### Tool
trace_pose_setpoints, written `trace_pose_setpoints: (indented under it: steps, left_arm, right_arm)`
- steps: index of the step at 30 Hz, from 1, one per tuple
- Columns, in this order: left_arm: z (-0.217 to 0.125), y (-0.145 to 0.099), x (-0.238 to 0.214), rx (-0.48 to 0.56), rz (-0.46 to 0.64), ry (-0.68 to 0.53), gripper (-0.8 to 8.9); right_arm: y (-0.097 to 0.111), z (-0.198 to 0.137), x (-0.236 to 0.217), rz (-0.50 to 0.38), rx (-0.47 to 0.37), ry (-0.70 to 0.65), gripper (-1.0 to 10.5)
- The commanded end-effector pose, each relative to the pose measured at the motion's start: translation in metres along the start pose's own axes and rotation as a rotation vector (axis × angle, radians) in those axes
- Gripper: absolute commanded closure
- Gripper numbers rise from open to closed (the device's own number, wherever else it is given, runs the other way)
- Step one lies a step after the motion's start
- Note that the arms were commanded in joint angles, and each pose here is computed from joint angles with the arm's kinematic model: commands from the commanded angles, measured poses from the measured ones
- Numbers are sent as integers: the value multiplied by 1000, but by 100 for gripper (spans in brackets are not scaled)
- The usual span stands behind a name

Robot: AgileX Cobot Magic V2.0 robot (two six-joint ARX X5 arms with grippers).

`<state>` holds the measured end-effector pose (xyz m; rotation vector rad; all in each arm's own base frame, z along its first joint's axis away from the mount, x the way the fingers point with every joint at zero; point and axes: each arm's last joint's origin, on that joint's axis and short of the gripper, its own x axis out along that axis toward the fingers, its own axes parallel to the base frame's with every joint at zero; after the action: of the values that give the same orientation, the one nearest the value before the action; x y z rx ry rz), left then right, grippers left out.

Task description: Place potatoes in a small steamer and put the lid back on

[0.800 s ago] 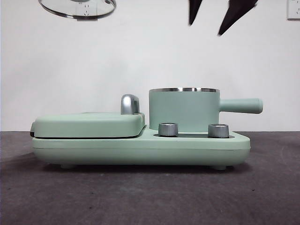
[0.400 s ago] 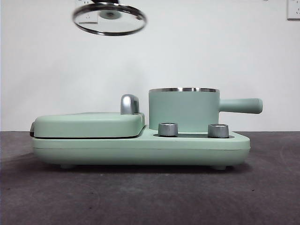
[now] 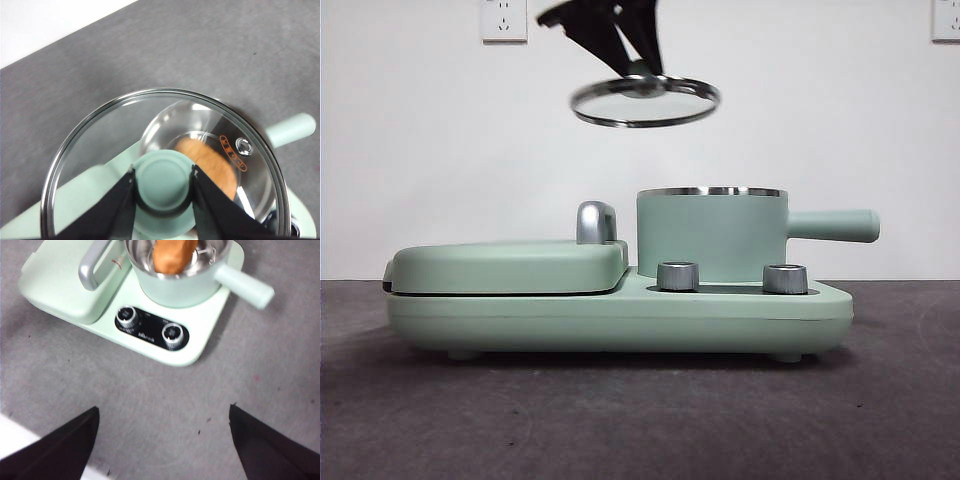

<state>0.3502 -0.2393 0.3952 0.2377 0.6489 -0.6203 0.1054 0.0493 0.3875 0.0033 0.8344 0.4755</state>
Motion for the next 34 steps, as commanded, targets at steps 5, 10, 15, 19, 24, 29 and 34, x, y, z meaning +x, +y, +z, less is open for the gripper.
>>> trace_pose_setpoints:
  steps: [5, 10, 15, 19, 24, 29, 34]
  left_arm:
    - [2, -20, 37, 44, -39, -24, 805]
    - [-6, -30, 69, 65, -55, -4, 804]
    - [-9, -32, 79, 75, -58, 2, 805]
    - [-9, -37, 79, 93, -66, -2, 804]
    - [-11, -46, 85, 108, -106, 4, 804]
    - [-13, -46, 89, 114, -105, 13, 804]
    - [-15, -45, 92, 114, -74, 23, 804]
  right_arm:
    - [-3, -41, -8, 23, 50, -100, 532]
    - [-3, -55, -14, 29, 46, -136, 532]
    - [-3, -56, -15, 29, 45, -140, 532]
    - [-3, -56, -15, 29, 49, -139, 532]
    - [-3, -56, -15, 31, 67, -139, 532]
    - [-3, -56, -15, 32, 72, -139, 532]
    - [-3, -56, -15, 32, 77, -138, 532]
